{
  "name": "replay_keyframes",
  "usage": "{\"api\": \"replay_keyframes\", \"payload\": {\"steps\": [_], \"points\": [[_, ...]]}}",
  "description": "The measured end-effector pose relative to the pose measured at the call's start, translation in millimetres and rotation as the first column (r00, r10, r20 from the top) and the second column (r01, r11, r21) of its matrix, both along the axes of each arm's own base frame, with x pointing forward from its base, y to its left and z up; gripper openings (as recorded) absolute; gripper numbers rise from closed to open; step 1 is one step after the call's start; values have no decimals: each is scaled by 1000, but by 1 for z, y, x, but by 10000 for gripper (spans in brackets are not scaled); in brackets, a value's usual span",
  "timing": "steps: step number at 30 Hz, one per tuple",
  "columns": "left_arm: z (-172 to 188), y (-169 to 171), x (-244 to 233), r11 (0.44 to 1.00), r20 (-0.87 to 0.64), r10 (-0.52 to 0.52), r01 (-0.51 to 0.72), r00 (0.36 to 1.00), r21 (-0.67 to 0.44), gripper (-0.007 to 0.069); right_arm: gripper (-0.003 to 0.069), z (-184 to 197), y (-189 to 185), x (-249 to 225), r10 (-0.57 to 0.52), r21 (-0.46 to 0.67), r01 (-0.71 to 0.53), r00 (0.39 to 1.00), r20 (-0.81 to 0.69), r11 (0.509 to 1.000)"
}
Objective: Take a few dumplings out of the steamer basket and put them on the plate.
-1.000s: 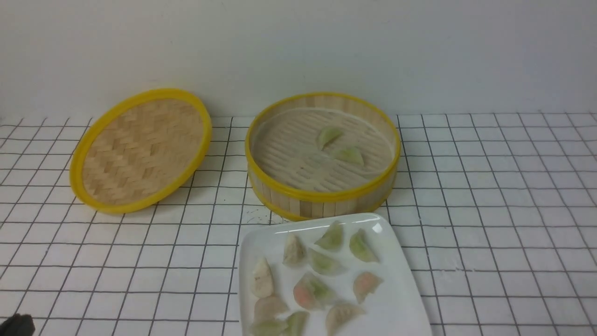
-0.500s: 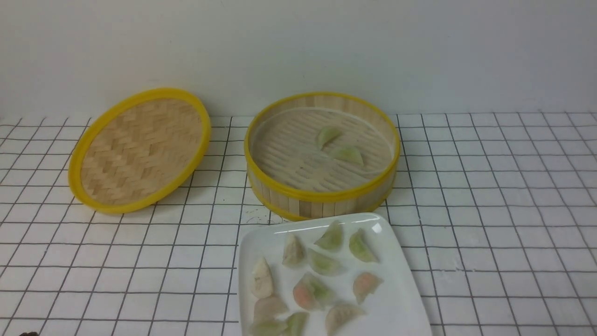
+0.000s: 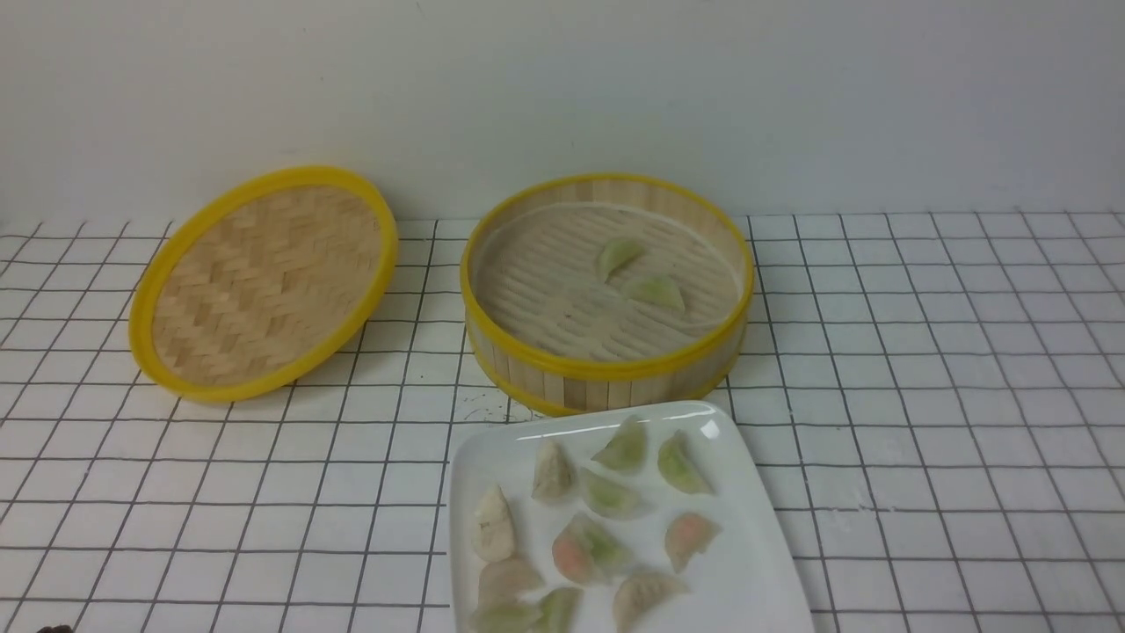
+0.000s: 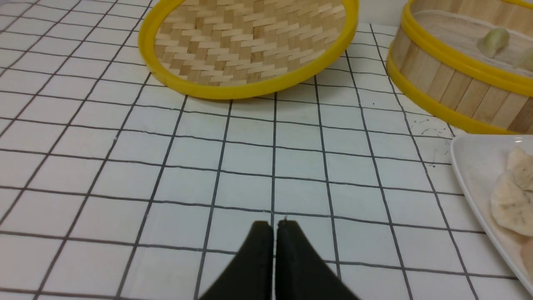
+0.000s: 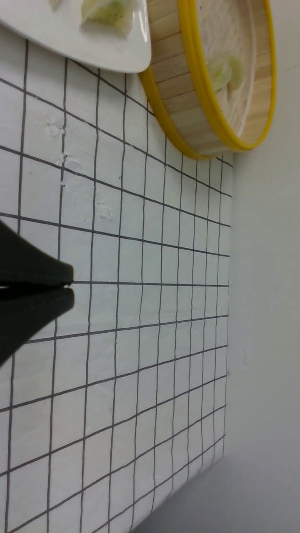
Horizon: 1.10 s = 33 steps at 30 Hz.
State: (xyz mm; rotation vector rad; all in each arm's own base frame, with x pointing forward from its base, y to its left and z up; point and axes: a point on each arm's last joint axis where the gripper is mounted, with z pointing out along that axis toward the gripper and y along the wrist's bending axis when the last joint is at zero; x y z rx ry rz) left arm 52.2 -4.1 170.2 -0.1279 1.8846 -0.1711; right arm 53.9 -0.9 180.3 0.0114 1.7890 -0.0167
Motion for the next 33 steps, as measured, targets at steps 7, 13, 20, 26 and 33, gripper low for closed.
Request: {"api": "replay_keyframes", "payload": {"steps": [7,13,20,26,33], "points": [[0,0,0,1000,1,-1,1,1000,14,-6,-13,0,0,0,0,0,0,1000,0,1000],[1,4,0,992,16,-1,-1,1000,125,-6,-13,0,0,0,0,0,0,1000,0,1000],[8,7,2,937,96,-39,3,995,349,-6,-13,0,0,0,0,0,0,1000,0,1000],[13,8,3,866,128,-80,5,989,501,-6,-13,0,0,0,0,0,0,1000,0,1000],[12,8,3,854,124,-85,8,989,520,-6,-13,0,0,0,0,0,0,1000,0,1000]]}}
